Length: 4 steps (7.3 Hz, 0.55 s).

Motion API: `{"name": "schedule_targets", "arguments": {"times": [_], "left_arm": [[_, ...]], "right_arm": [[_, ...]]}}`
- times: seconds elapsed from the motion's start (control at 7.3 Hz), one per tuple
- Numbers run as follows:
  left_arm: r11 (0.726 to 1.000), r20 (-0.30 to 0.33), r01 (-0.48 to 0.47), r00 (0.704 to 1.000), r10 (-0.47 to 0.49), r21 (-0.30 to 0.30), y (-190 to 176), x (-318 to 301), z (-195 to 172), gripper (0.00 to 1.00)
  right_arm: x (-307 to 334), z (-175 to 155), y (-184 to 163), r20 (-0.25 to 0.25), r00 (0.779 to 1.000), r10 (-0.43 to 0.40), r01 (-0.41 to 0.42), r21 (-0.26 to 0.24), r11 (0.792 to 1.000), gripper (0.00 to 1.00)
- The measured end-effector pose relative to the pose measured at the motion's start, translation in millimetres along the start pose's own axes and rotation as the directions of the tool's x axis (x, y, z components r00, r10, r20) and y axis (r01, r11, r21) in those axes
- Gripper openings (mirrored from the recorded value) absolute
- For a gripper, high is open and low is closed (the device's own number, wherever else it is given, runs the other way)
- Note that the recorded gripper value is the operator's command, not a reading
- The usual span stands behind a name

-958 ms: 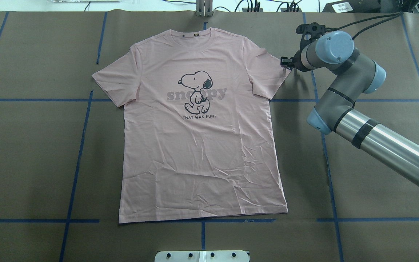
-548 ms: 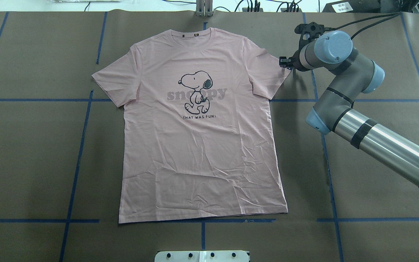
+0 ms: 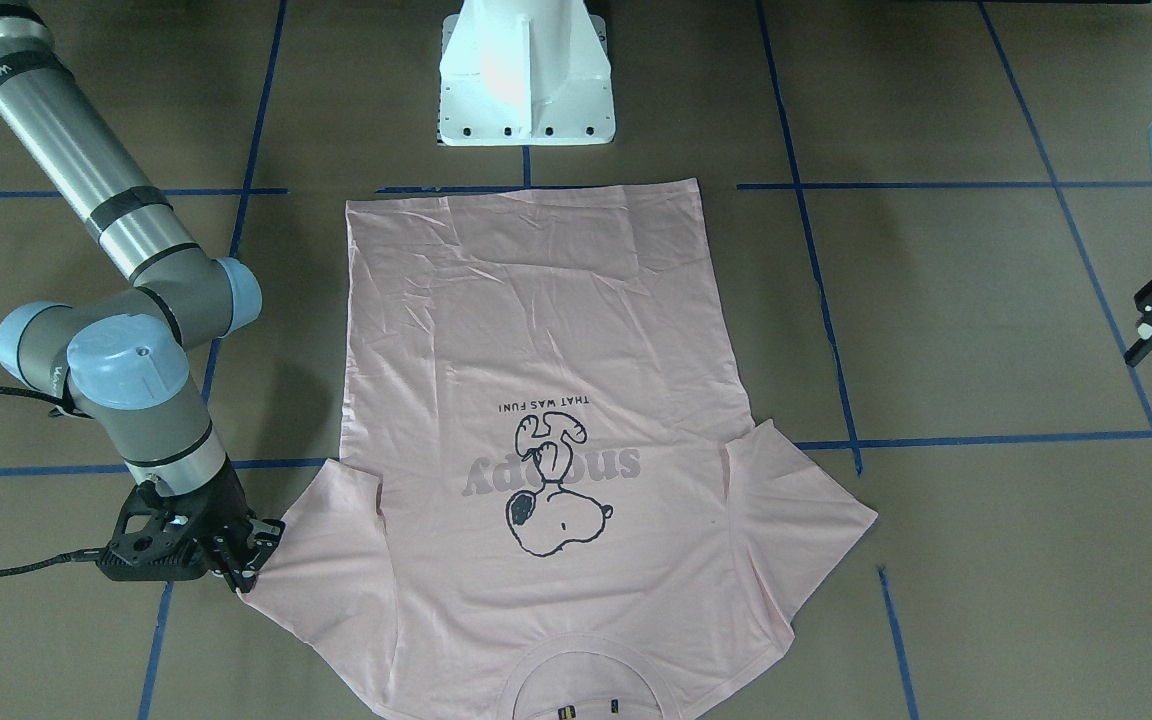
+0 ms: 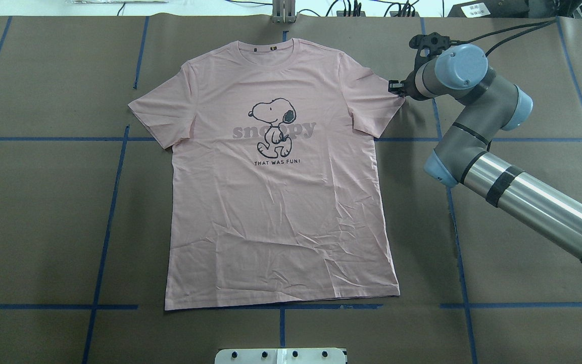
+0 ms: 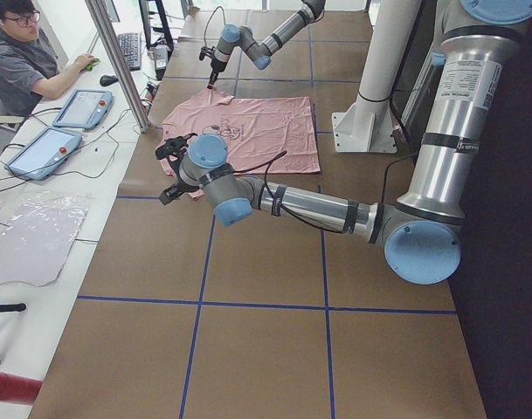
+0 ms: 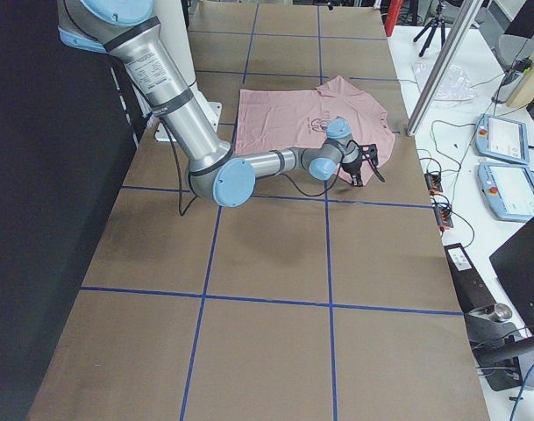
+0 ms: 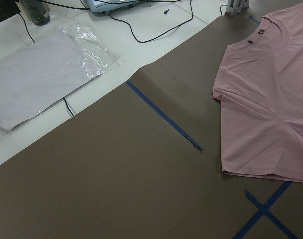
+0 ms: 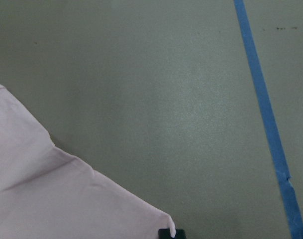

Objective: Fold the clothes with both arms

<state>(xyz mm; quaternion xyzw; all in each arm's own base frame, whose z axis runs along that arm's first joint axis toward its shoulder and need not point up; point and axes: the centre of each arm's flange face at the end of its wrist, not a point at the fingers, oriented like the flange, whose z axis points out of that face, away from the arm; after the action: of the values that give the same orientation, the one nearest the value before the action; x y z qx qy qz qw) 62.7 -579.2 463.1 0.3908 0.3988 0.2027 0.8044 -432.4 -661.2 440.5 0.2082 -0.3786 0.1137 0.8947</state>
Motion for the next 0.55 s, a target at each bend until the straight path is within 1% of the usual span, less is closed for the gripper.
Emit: {"name": "schedule_targets", "arguments": {"times": [0.27, 0.41, 0.55], "left_arm": [[1.000, 0.000, 0.001, 1.000, -0.001, -0.001, 0.5, -0.1, 0.0, 1.00], [1.000, 0.000, 0.000, 1.000, 0.000, -0.001, 0.9, -0.2, 0.0, 1.00], [1.000, 0.000, 0.001, 1.000, -0.001, -0.001, 1.3, -0.3, 0.0, 1.00]], "right_arm": [[-21.7, -15.2, -10.8, 0.013, 1.000, 0.008, -0.008, 0.010, 1.000, 0.00], [-41.1, -32.0, -19.0, 0.000, 1.000, 0.017, -0.017, 0.006, 1.000, 0.00], [-67.9, -51.9, -27.2, -0.030, 0.999, 0.040, -0.040, 0.007, 0.999, 0.00]]}}
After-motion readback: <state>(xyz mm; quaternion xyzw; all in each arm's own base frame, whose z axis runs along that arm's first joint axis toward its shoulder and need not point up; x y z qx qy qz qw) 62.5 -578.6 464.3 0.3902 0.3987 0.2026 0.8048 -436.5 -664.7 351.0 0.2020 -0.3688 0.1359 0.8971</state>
